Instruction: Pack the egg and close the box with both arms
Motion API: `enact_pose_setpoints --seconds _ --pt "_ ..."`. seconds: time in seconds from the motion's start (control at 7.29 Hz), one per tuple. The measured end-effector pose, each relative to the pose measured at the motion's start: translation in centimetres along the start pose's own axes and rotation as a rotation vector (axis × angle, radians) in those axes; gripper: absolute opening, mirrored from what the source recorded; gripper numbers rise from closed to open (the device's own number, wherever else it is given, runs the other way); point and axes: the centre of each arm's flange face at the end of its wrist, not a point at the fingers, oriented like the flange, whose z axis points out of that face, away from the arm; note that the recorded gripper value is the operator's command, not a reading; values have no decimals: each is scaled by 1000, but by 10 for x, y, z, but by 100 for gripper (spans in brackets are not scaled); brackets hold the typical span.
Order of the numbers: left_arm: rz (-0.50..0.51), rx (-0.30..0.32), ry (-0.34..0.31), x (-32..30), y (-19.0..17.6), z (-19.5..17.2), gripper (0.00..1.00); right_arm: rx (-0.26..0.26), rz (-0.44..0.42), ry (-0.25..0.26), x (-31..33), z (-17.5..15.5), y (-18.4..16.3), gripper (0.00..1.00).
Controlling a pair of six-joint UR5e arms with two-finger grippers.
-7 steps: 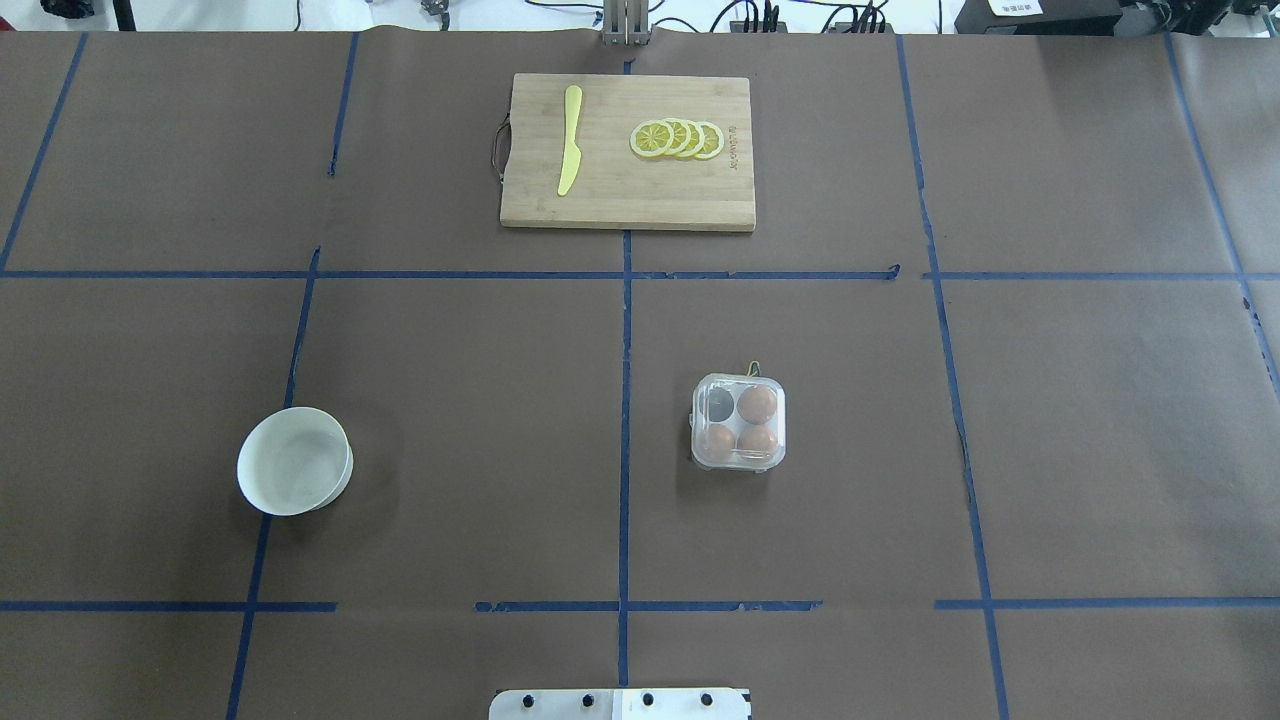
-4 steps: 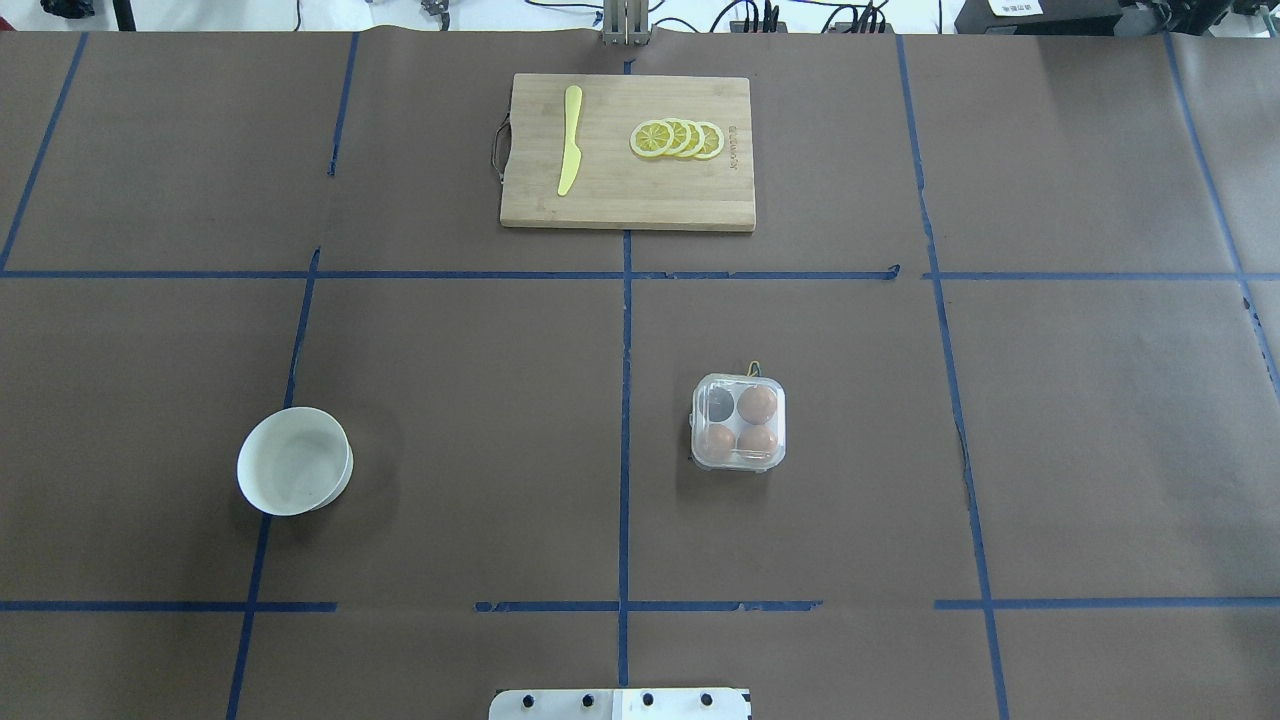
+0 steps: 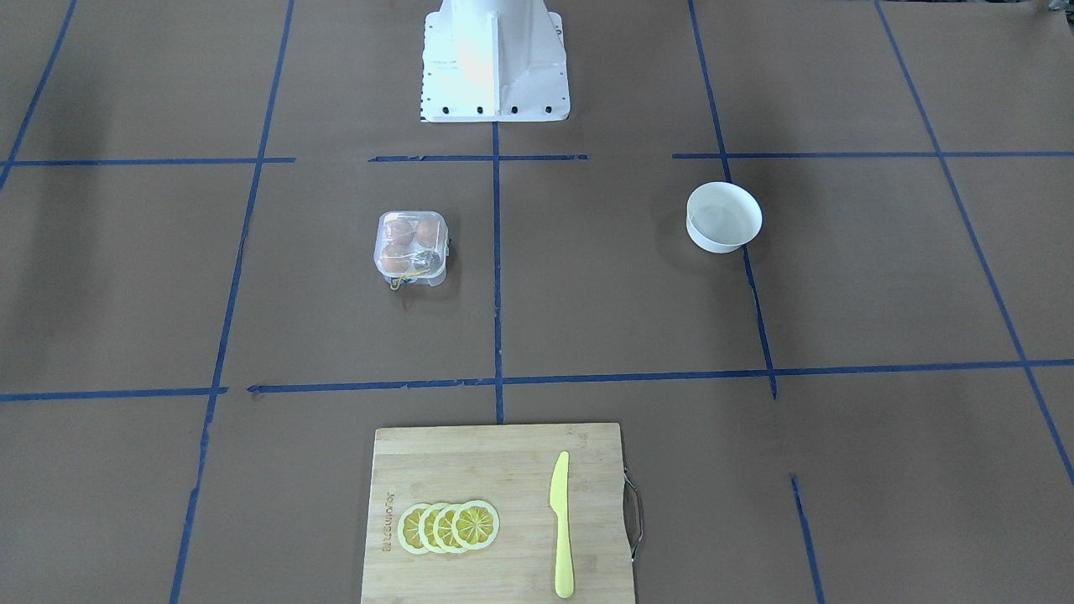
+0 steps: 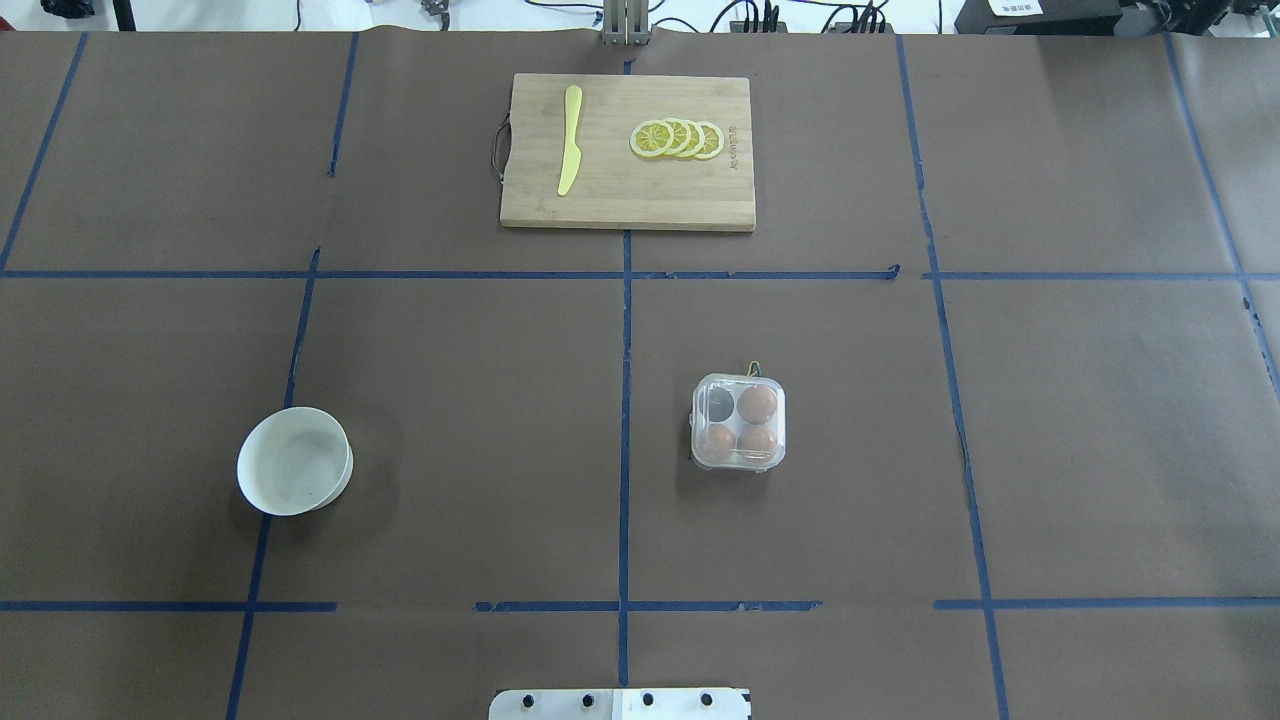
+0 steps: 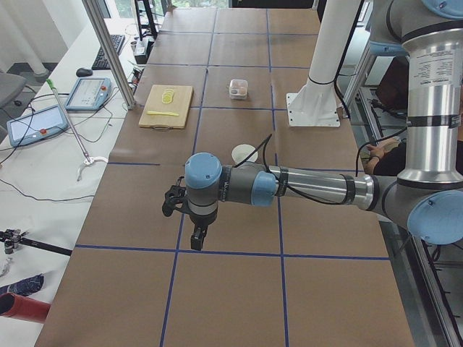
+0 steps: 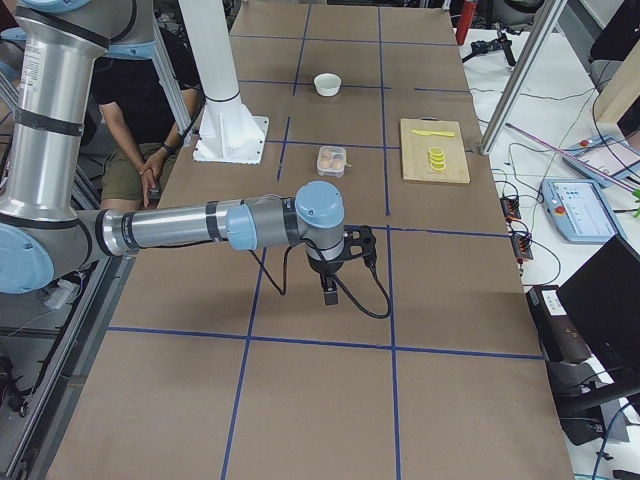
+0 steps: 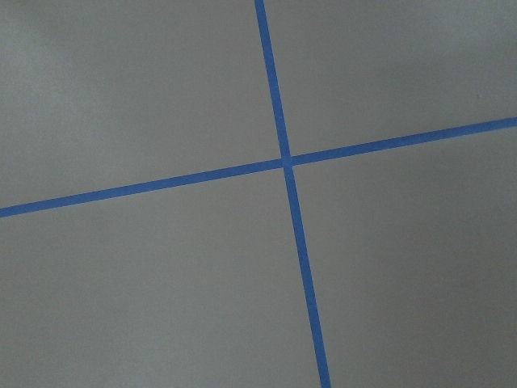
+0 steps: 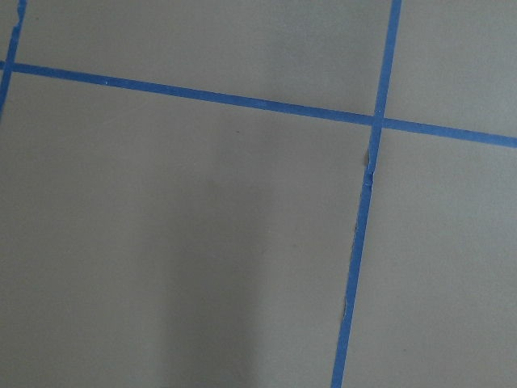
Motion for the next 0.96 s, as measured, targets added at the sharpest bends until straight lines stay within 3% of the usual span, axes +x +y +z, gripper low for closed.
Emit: enact_pose_setpoints --seconds 0.96 --pt "-8 -12 8 -2 5 5 100 7 -8 -10 -3 -2 -1 100"
